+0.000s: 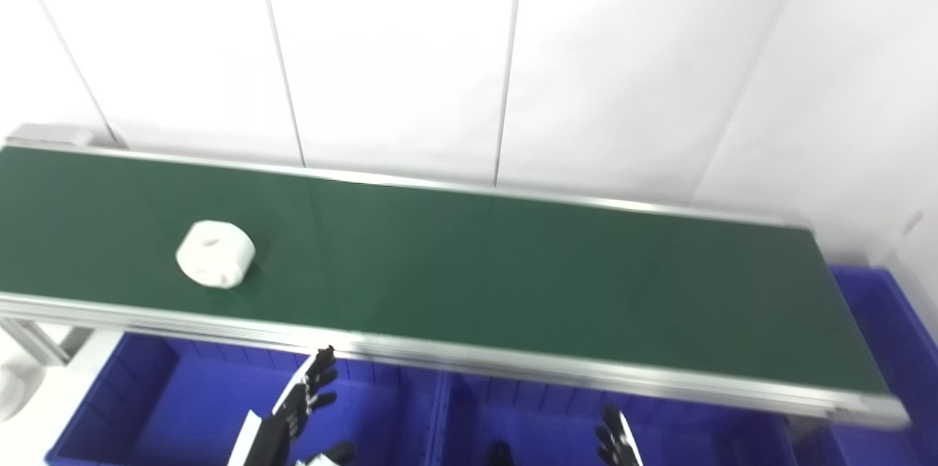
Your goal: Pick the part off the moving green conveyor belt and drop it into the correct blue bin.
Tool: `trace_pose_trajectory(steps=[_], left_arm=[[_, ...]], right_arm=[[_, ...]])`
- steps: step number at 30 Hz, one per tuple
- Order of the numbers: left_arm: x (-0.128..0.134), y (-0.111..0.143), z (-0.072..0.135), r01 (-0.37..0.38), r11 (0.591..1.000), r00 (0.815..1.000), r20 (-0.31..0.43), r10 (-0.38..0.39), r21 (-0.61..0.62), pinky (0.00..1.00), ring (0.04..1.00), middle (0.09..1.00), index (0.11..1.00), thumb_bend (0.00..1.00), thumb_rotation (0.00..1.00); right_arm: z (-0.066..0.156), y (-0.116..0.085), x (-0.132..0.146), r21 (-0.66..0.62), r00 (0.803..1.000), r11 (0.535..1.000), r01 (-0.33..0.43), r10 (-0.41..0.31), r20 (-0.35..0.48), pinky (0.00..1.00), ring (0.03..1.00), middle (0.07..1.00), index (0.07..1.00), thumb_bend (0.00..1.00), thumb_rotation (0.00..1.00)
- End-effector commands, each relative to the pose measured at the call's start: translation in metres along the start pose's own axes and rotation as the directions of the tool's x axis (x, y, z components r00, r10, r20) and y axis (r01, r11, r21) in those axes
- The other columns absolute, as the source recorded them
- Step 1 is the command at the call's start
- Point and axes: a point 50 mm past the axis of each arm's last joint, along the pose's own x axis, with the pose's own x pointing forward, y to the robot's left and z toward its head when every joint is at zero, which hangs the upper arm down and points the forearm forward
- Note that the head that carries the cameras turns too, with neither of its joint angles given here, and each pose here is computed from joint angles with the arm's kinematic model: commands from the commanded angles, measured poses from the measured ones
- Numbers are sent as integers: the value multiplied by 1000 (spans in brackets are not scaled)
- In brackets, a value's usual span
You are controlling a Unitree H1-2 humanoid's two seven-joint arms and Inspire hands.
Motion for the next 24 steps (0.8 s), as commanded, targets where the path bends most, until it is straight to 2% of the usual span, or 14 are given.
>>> trace_pose_trajectory(steps=[1,3,5,7,10,11,14,17,20,24], left_arm=[[5,-2,12,-19,1000,997,81,18,8,784,885,925,900,780,612],[7,-1,16,-17,999,994,112,12,43,780,880,916,895,808,625],[8,3,26,-20,997,987,161,7,77,759,865,898,879,787,538],[9,8,39,-31,994,975,220,8,102,736,850,884,860,800,491],[14,23,61,-64,983,952,307,9,171,671,801,847,822,855,415],[16,33,72,-81,972,942,335,3,220,656,773,805,779,939,387],[25,57,98,-113,917,930,366,-38,382,636,743,768,752,978,393],[46,84,122,-96,854,913,387,-129,512,624,726,754,740,987,348],[74,106,147,-95,765,897,387,-212,638,639,732,777,755,965,308],[118,127,175,-82,630,894,336,-296,773,687,779,810,771,942,265]], right_arm=[[11,-6,7,-8,996,1000,-1,1,84,972,975,996,999,901,993],[10,-7,8,-4,997,1000,-5,5,80,986,985,1000,1000,890,999],[9,-7,9,5,997,1000,-10,9,79,999,995,1000,1000,870,1000],[9,-6,11,9,997,1000,-16,15,79,1000,997,1000,1000,857,1000],[8,-5,13,5,997,1000,-26,25,77,1000,996,1000,1000,851,1000],[8,-5,14,3,997,1000,-28,28,75,1000,993,1000,1000,834,1000],[6,-3,17,7,997,999,-34,34,72,1000,997,1000,1000,823,1000],[6,-2,20,13,997,999,-40,39,70,1000,1000,1000,1000,821,1000],[6,0,21,18,996,999,-42,41,73,1000,1000,1000,1000,824,1000],[8,3,23,16,996,999,-48,46,78,1000,1000,1000,1000,816,1000]])
